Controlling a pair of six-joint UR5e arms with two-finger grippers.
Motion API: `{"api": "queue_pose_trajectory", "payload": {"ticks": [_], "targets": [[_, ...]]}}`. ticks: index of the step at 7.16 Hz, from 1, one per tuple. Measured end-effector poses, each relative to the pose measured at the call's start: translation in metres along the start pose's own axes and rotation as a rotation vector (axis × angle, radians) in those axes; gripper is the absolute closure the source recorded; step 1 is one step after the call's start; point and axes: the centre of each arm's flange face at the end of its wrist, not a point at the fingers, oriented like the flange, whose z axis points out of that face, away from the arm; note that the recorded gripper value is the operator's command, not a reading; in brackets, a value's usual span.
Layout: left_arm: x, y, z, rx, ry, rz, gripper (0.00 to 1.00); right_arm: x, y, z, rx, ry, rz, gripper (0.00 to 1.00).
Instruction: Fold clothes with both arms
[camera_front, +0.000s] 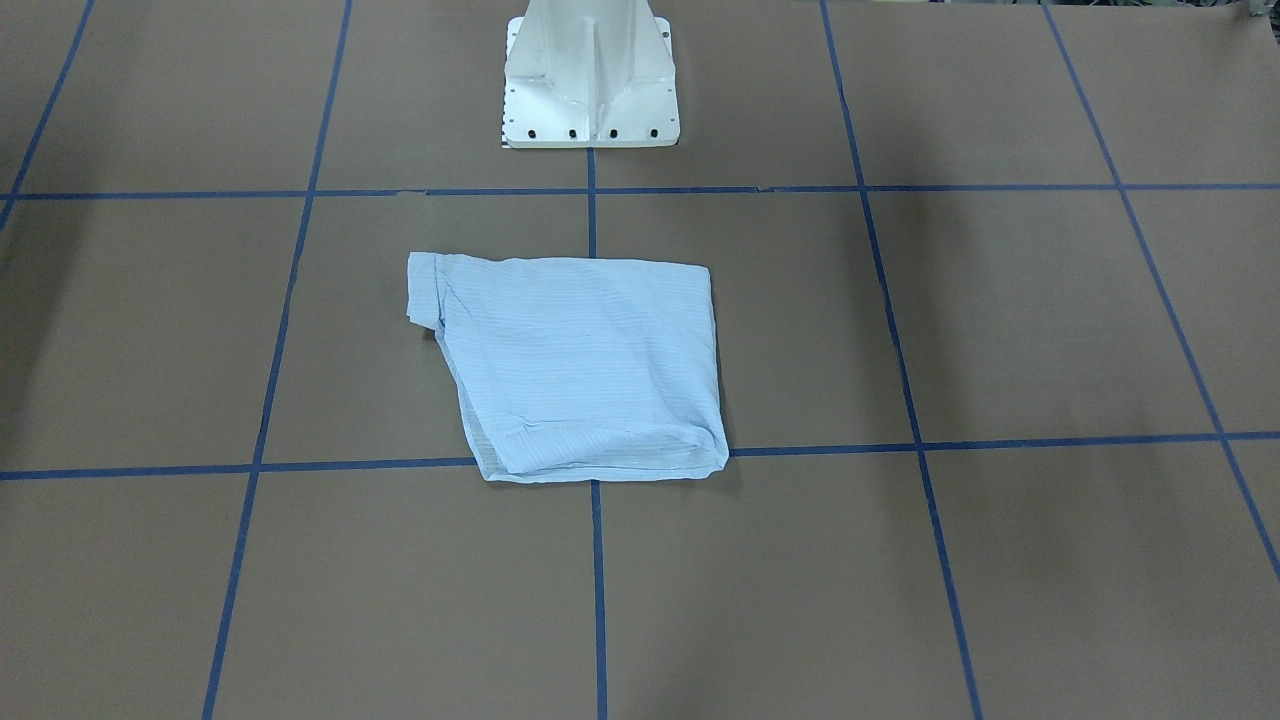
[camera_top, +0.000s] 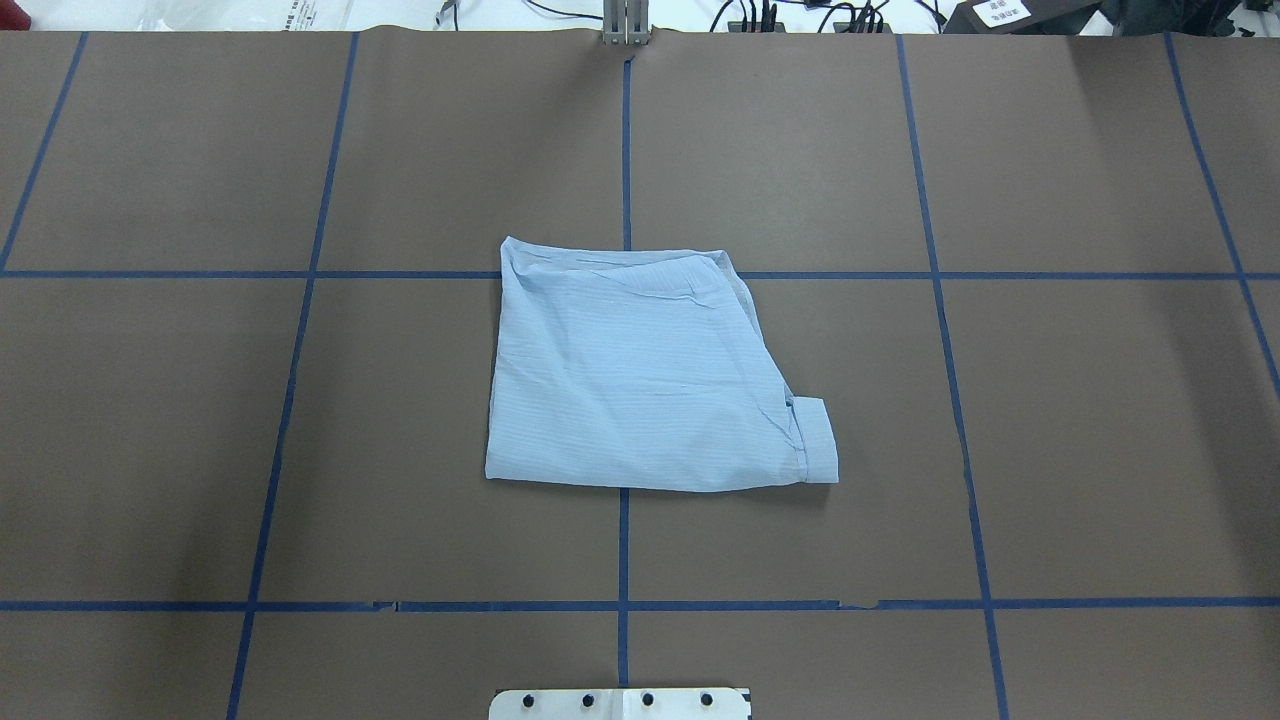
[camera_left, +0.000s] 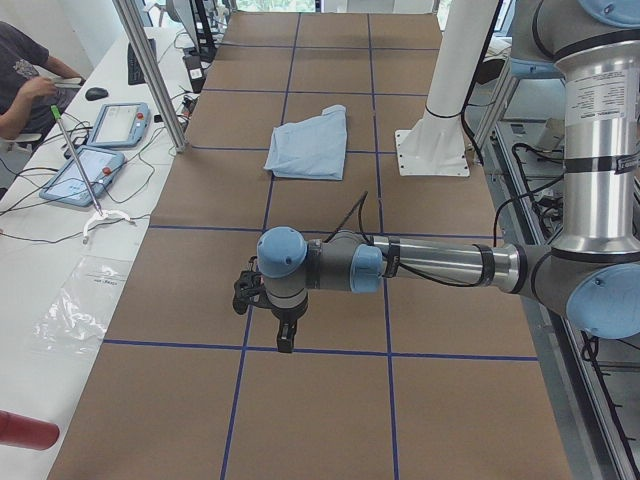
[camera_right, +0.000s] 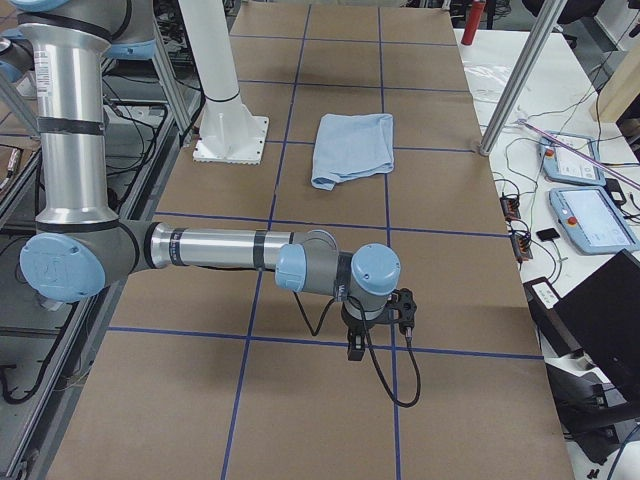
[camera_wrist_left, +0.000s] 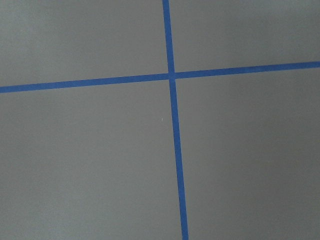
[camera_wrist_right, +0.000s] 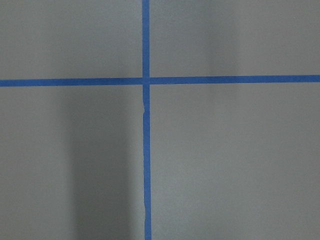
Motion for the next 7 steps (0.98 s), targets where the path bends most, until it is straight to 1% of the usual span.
{"api": "queue_pose_trajectory", "payload": {"ticks": [2,7], "targets": [[0.0002,-0.0003,-0.0002,0.0,-0.001,0.0,0.01,-0.0015,-0.0006,-0.0022,0.005,-0.002,0.035,0.0],[0.002,-0.0011,-0.002,0.004,0.0,0.003,0.01,-0.003,-0.0049,-0.0037,0.008,-0.004,0.038,0.0]]}}
